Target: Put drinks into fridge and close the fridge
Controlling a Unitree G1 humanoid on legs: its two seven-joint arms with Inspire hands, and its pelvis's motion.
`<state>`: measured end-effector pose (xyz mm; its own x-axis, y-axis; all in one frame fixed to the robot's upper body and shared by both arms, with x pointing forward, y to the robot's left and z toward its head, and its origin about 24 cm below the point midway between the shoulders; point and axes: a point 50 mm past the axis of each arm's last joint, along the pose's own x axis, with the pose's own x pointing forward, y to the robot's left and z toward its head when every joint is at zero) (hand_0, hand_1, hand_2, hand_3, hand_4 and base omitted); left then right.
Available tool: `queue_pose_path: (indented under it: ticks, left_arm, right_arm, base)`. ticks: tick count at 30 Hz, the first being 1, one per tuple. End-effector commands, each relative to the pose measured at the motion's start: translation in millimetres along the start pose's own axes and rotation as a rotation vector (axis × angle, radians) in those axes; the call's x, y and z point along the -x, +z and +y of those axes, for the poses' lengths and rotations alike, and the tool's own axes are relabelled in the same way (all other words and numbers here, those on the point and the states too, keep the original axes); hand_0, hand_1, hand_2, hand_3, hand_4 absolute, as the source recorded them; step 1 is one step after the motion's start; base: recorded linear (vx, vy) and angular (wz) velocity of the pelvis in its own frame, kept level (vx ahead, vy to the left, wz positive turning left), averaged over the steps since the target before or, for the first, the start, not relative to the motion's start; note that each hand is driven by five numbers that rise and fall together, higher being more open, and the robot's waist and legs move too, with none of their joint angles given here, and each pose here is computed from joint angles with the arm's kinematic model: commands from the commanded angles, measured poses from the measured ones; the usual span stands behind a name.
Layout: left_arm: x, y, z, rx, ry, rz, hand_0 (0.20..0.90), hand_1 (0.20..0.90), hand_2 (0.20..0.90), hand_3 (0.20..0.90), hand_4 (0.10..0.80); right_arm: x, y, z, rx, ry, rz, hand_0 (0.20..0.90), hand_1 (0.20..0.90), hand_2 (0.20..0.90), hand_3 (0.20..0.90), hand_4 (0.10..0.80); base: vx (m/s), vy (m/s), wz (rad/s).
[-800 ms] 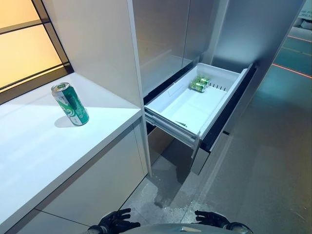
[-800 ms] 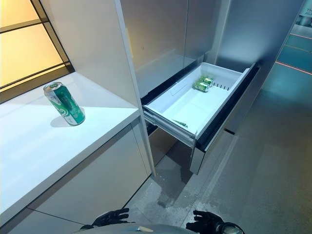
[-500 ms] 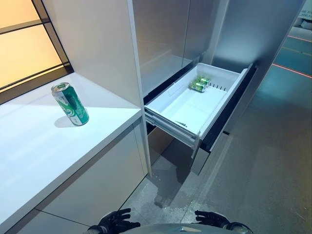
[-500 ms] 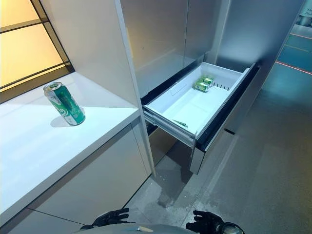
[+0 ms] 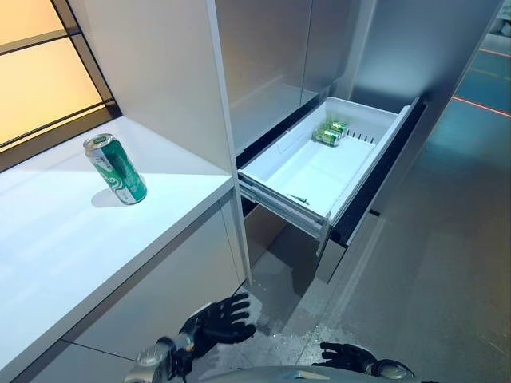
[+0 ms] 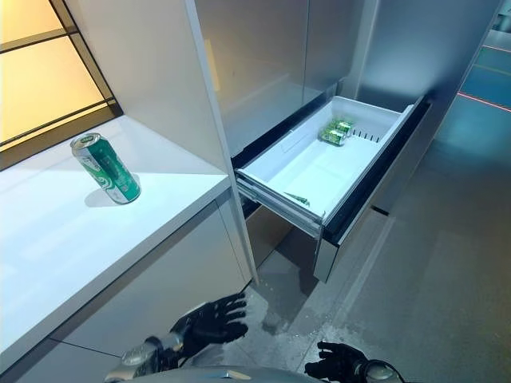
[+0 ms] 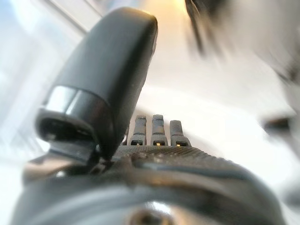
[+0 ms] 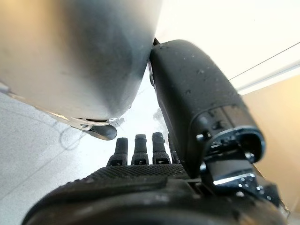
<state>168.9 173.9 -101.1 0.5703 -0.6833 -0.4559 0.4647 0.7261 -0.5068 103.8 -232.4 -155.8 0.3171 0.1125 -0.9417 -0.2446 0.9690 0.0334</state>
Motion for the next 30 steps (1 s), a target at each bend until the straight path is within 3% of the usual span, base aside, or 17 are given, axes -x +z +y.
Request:
queue_pose_path:
  ticks: [1, 5, 9, 11, 14, 18, 30]
  left_arm:
    - [-19, 71, -24, -0.021, -0.409, -0.184, 0.900, 0.900, 0.900, 0.900, 0.800]
    - [-12, 148, -61, -0.035, -0.720, -0.429, 0.900, 0.900, 0.900, 0.900, 0.800]
    - [10, 214, -90, -0.115, -0.757, -0.748, 0.900, 0.900, 0.900, 0.900, 0.800]
    - [32, 250, -94, -0.174, -0.578, -0.982, 0.900, 0.900, 0.900, 0.900, 0.800]
    - [84, 293, -87, -0.347, -0.165, -1.363, 0.900, 0.900, 0.900, 0.900, 0.800]
    - [123, 314, -88, -0.470, 0.016, -1.566, 0.900, 0.900, 0.900, 0.900, 0.800]
    - [155, 350, -89, -0.502, 0.256, -1.655, 0.900, 0.900, 0.900, 0.900, 0.800]
  right_arm:
    - [2, 13, -12, 0.080, 0.004, 0.002, 0.900, 0.900, 0.900, 0.900, 0.800]
    - [2, 9, -10, 0.081, 0.002, 0.001, 0.900, 0.900, 0.900, 0.900, 0.800]
    - [1, -1, -3, 0.082, 0.008, 0.010, 0.900, 0.900, 0.900, 0.900, 0.800]
    - [0, -8, 3, 0.077, 0.014, 0.018, 0.900, 0.900, 0.900, 0.900, 0.800]
    - [0, -22, 13, 0.064, 0.018, 0.034, 0.900, 0.900, 0.900, 0.900, 0.800]
    - [0, -32, 20, 0.052, 0.022, 0.051, 0.900, 0.900, 0.900, 0.900, 0.800]
    - [0, -34, 20, 0.082, 0.025, 0.076, 0.900, 0.900, 0.900, 0.900, 0.800]
  base:
    - [0.000, 0.000, 0.00]
    - [-0.003, 0.004, -0.01]
    - [0.008, -0.003, 0.00]
    - [0.053, -0.020, -0.03]
    - [0.057, -0.016, -0.04]
    - [0.047, -0.006, -0.01]
    - [0.013, 0.005, 0.02]
